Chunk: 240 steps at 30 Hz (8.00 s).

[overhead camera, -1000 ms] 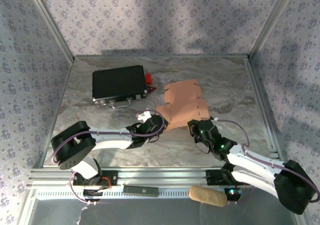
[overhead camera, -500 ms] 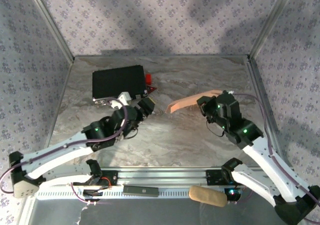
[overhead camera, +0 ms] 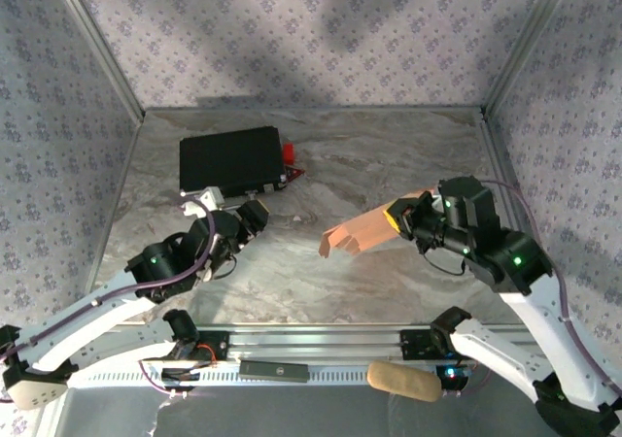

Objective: Fold the paper box

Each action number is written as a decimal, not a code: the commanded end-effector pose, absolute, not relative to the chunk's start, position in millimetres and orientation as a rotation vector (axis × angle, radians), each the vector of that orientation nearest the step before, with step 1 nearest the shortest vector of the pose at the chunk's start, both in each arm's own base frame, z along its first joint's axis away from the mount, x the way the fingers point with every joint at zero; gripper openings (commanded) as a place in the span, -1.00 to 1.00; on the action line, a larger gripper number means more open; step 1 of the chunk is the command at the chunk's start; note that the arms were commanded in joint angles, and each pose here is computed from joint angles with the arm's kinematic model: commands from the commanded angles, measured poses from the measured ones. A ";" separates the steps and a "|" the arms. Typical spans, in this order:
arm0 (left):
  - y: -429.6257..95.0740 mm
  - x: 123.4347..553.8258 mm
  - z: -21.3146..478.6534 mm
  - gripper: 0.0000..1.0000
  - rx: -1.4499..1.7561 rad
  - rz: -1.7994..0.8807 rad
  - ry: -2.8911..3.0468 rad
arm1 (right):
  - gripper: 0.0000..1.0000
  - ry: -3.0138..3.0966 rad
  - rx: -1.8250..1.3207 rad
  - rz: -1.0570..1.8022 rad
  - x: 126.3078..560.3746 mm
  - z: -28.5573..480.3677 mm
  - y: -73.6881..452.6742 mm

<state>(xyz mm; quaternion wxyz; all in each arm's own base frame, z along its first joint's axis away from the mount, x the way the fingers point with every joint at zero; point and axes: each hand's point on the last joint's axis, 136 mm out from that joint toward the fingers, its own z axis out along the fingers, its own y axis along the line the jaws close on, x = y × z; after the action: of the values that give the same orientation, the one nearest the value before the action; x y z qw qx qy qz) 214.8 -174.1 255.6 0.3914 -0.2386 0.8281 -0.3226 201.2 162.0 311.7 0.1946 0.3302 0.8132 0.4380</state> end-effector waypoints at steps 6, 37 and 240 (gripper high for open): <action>-177.5 212.2 227.9 0.36 -0.536 -0.802 2.272 | -1.00 2.437 1.152 1.167 289.1 237.0 199.5; -358.6 265.3 222.2 0.39 -0.283 -1.015 2.392 | -1.00 2.354 1.292 1.251 316.6 209.6 193.3; -273.3 312.2 92.4 0.44 0.476 -0.941 2.081 | -1.00 2.220 0.538 1.692 400.5 151.2 193.5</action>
<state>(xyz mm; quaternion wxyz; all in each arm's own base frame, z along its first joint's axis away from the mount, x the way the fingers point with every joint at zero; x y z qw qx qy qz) 315.1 -265.2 85.8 0.3649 0.1576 0.8466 -0.3538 405.3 195.5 136.7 0.1486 0.2091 0.7742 0.5786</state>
